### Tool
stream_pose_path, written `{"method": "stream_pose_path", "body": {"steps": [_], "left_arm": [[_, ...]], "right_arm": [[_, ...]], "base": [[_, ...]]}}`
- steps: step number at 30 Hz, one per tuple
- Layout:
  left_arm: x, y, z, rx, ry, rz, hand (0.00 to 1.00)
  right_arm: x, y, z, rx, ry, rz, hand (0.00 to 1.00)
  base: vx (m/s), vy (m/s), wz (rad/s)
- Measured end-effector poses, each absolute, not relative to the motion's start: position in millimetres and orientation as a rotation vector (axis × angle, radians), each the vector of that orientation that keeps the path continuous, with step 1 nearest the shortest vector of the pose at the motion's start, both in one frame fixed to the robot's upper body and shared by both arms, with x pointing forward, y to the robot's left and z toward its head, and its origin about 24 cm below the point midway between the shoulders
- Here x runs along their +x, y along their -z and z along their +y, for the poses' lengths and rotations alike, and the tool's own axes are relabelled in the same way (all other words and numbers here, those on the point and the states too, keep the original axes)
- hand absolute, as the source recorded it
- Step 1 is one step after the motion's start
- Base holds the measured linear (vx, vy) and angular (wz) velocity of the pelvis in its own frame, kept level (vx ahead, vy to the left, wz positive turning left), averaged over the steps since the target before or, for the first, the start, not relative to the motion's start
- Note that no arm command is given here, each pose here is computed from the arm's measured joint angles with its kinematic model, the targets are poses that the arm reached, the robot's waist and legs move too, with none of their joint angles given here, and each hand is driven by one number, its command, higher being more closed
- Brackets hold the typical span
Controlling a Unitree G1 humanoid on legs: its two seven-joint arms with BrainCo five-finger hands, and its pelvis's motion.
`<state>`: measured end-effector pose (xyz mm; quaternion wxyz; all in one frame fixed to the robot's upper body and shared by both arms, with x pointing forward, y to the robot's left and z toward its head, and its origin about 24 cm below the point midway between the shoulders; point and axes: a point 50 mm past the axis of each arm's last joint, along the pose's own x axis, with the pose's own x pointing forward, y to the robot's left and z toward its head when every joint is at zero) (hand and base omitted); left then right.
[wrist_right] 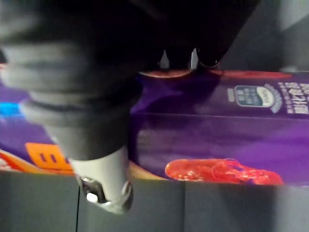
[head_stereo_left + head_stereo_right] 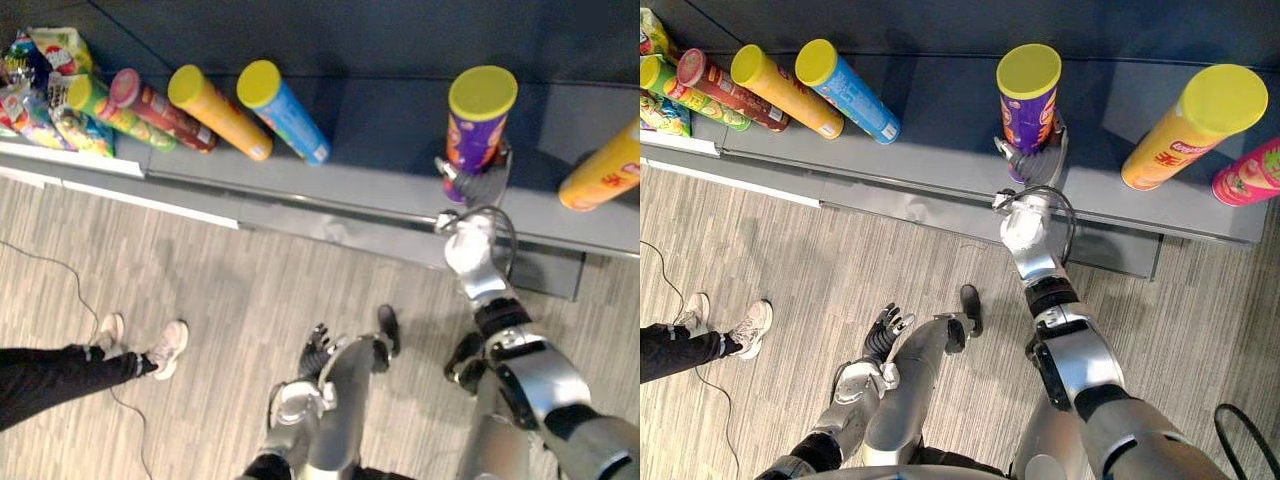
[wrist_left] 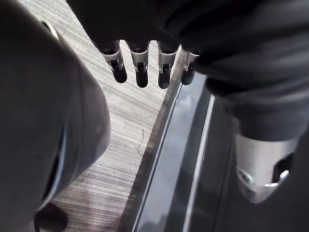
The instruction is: Put the gum and the chips on the shelf.
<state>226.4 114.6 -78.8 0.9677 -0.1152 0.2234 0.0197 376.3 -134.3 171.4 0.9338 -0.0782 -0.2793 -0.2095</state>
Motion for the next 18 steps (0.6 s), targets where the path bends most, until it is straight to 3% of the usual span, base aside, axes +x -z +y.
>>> {"method": "stream_pose_path", "body": {"steps": [18], "left_arm": [[233.2, 72.0, 108.3, -0.248, -0.047, 0.429, 0.0]], "right_arm": [[374.5, -189.3, -101.4, -0.081, 0.35, -0.625, 1.0]], "base": [[0.01, -0.043, 0.02]]}}
